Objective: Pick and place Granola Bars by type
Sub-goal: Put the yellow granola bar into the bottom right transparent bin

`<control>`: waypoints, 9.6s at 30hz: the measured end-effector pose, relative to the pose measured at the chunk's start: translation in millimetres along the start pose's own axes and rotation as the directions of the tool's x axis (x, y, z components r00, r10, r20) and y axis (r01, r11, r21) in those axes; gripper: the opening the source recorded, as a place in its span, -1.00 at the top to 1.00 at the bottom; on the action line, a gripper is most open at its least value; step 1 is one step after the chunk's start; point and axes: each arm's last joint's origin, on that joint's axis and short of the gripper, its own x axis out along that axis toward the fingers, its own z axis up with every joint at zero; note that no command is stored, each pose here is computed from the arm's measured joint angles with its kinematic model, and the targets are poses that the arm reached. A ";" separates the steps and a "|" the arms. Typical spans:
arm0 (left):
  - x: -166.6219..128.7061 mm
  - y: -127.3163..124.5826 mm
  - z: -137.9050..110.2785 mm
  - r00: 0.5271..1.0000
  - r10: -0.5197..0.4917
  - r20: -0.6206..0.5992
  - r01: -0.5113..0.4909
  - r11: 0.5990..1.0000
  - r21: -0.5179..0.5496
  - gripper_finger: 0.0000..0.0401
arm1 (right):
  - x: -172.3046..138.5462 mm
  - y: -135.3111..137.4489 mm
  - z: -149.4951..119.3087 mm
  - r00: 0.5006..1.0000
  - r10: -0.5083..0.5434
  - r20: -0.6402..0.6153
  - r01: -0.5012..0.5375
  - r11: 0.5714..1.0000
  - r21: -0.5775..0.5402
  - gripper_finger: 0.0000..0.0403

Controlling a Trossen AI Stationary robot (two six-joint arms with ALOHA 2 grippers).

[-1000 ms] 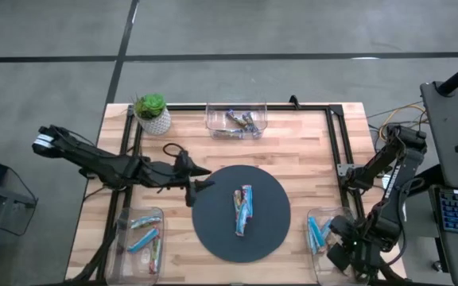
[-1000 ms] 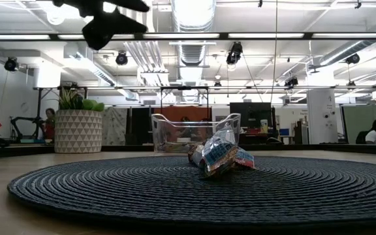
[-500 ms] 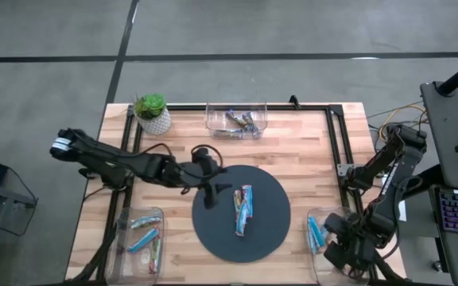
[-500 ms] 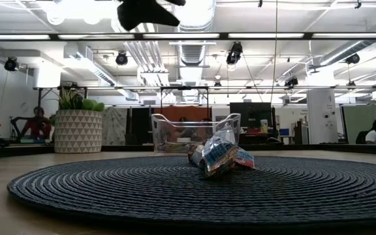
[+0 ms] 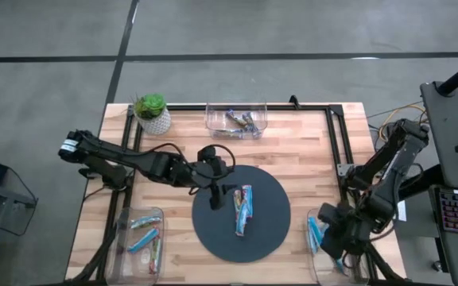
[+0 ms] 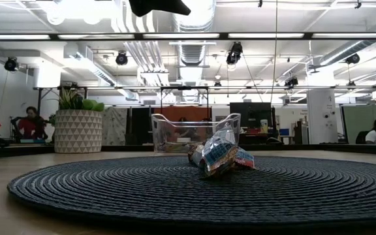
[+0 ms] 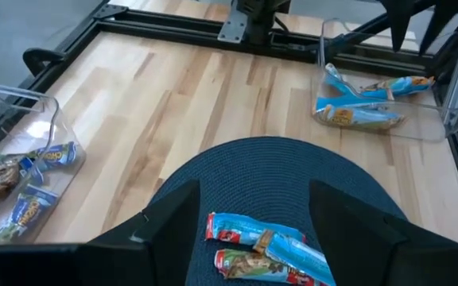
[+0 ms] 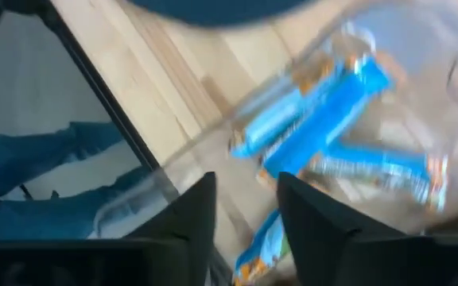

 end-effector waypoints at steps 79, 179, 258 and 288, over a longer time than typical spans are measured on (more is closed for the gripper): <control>54.1 -31.3 51.0 0.933 -0.359 -0.005 0.352 0.913 0.204 -0.09 | -80.1 -61.3 75.3 0.876 0.198 0.440 -0.125 0.974 -0.190 0.95; 158.2 -92.2 -44.2 0.727 0.039 -0.685 -0.629 0.438 -0.643 -0.02 | -72.6 -88.7 115.8 0.943 0.004 0.333 0.098 0.952 -0.290 0.95; 181.2 -88.7 -71.7 0.707 0.046 -0.705 -0.655 0.417 -0.630 0.66 | -61.9 -77.8 126.5 0.942 0.001 0.336 0.131 0.919 -0.372 0.95; 153.8 -100.7 2.1 0.867 -0.042 -0.497 -0.381 0.586 -0.715 0.66 | -62.0 -77.8 126.6 0.940 -0.002 0.342 0.151 0.899 -0.412 0.95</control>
